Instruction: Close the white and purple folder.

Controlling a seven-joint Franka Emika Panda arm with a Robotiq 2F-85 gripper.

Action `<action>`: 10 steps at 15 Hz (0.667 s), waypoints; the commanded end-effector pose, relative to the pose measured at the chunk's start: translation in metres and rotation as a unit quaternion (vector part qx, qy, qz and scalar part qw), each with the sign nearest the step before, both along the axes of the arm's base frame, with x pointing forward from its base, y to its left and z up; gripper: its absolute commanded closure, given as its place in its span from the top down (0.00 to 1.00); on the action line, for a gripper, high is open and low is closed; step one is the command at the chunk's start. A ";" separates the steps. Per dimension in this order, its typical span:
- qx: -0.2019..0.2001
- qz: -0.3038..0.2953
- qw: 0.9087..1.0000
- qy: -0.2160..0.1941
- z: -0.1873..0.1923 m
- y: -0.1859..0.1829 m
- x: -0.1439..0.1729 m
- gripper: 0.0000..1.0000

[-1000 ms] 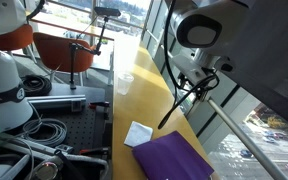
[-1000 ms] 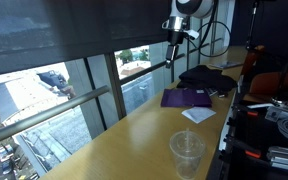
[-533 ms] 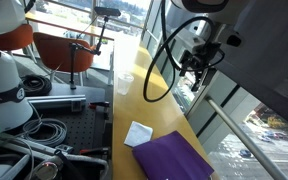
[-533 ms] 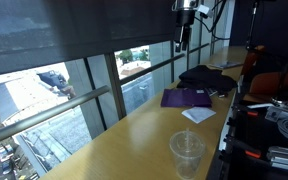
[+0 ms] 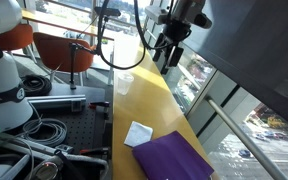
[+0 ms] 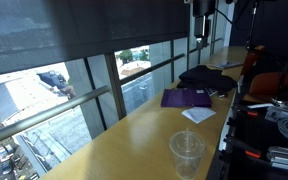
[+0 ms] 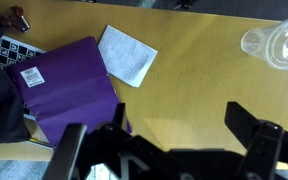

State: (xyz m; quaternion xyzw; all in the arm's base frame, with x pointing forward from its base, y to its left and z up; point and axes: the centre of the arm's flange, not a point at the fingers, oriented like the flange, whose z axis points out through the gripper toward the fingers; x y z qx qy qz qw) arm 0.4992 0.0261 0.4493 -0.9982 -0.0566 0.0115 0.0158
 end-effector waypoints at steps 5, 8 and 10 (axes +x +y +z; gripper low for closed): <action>-0.082 0.034 0.996 -0.003 -0.021 0.008 -0.085 1.00; -0.070 0.033 0.997 0.013 -0.024 0.005 -0.071 1.00; -0.071 0.034 0.997 0.011 -0.024 0.006 -0.075 1.00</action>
